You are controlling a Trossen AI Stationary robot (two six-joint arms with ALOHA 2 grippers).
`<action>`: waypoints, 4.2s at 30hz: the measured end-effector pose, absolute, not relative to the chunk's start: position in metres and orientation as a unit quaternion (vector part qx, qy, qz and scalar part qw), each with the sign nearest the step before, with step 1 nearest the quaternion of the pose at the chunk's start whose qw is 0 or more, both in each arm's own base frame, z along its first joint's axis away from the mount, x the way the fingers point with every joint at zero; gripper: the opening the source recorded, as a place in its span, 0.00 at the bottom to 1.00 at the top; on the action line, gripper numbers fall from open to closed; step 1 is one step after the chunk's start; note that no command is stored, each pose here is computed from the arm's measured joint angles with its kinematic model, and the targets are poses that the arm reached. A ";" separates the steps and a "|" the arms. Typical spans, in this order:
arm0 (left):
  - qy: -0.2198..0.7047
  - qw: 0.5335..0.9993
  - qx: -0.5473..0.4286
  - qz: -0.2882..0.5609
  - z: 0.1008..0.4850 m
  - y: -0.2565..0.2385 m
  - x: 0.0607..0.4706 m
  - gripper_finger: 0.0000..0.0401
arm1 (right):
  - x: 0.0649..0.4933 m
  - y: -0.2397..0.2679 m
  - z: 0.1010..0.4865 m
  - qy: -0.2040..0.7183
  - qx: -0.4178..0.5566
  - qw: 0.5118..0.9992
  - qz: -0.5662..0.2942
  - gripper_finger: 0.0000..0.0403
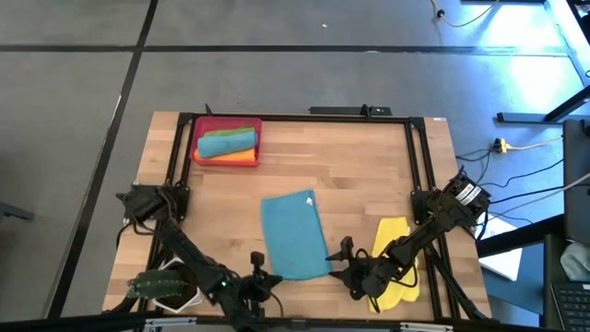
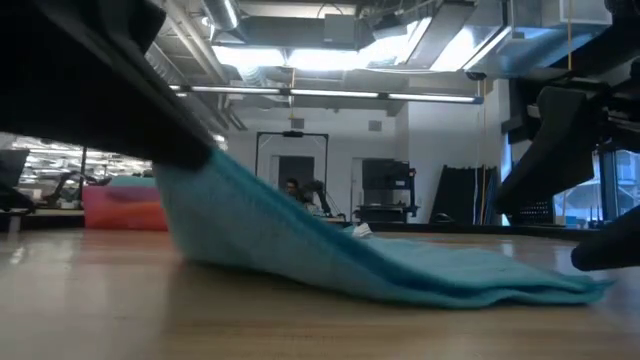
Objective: Roll microfiber towels into tight, uniform cylinder then place into a basket
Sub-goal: Fold the blue microfiber towel
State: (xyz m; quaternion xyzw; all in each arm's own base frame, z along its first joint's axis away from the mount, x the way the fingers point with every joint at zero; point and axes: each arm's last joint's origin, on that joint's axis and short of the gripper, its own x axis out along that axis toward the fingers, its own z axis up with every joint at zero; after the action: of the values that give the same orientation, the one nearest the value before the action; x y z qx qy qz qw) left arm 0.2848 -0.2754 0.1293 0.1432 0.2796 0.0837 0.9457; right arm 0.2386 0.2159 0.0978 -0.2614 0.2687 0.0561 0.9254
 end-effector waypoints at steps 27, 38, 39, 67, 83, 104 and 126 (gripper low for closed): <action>0.189 0.962 0.137 0.142 0.148 -0.265 0.275 0.00 | 0.239 0.218 0.078 0.287 -0.264 0.917 0.078 0.59; 0.167 0.964 0.125 0.164 0.159 -0.263 0.275 0.00 | 0.242 0.220 0.081 0.263 -0.261 0.926 0.071 0.59; 0.168 0.964 0.125 0.165 0.159 -0.262 0.276 0.00 | 0.242 0.220 0.081 0.263 -0.261 0.926 0.070 0.59; 0.171 0.963 0.127 0.166 0.158 -0.260 0.278 0.00 | 0.261 0.239 0.072 0.264 -0.297 0.915 0.063 0.37; 0.171 0.962 0.128 0.168 0.158 -0.260 0.278 0.00 | 0.258 0.235 0.068 0.291 -0.268 0.918 0.035 0.36; 0.165 0.969 0.103 0.150 0.159 -0.269 0.270 0.00 | 0.277 0.259 0.093 0.370 -0.302 0.877 0.045 0.01; 0.204 0.964 0.093 0.144 0.182 -0.269 0.219 0.00 | 0.313 0.226 0.195 0.340 -0.205 0.914 0.087 0.00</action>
State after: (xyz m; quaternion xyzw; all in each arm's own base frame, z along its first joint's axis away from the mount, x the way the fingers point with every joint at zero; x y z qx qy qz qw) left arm 0.2193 -0.2686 0.1823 0.0927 0.2041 0.1442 0.9638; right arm 0.3134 0.2262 0.1950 -0.2051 0.3402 0.0868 0.9136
